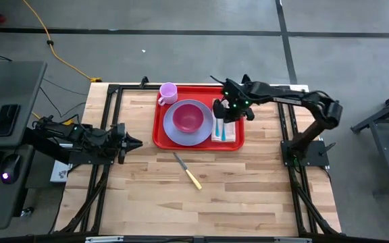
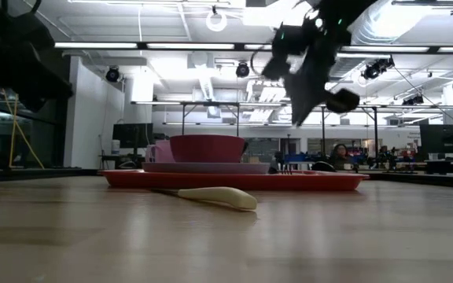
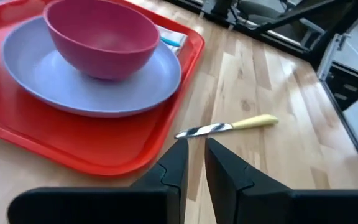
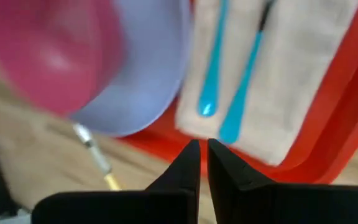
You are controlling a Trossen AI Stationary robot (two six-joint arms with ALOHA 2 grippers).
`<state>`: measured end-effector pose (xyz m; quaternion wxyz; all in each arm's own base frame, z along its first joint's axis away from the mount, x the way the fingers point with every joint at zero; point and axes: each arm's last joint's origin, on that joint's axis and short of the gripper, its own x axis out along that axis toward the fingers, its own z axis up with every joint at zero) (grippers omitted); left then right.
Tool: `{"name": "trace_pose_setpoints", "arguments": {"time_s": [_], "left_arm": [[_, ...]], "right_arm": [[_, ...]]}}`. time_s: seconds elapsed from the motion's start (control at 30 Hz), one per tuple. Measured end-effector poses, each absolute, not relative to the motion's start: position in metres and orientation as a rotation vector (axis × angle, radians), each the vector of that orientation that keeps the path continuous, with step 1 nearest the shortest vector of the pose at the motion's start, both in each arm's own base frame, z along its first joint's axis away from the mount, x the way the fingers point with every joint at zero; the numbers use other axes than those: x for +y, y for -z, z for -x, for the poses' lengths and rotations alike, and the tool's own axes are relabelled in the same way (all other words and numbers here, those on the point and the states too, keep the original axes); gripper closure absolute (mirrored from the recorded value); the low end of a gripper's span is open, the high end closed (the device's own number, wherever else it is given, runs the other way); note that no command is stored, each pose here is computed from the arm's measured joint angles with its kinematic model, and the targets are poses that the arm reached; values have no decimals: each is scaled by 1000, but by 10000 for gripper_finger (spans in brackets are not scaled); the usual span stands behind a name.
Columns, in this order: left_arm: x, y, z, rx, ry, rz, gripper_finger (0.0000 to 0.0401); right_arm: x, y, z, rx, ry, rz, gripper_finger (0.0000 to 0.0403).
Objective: Set up tray
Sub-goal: Put the yellow knife to the right of the blue fork on the light pink napkin
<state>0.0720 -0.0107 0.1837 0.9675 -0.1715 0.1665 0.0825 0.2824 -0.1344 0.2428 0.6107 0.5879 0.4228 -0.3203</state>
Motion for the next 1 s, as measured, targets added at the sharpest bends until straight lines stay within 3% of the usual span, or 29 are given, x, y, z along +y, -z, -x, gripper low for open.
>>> {"name": "trace_pose_setpoints", "arguments": {"time_s": [0.33, 0.67, 1.0], "left_arm": [[-13, -183, -72, 360, -91, 362, 316], [-13, -184, -72, 353, -103, 435, 316], [-13, -184, -72, 350, -103, 442, 316]], "right_arm": [[-61, -291, -290, 820, 562, -1233, 399], [2, -301, -317, 669, 358, -1035, 399], [39, -305, -321, 645, 193, -762, 402]]}}
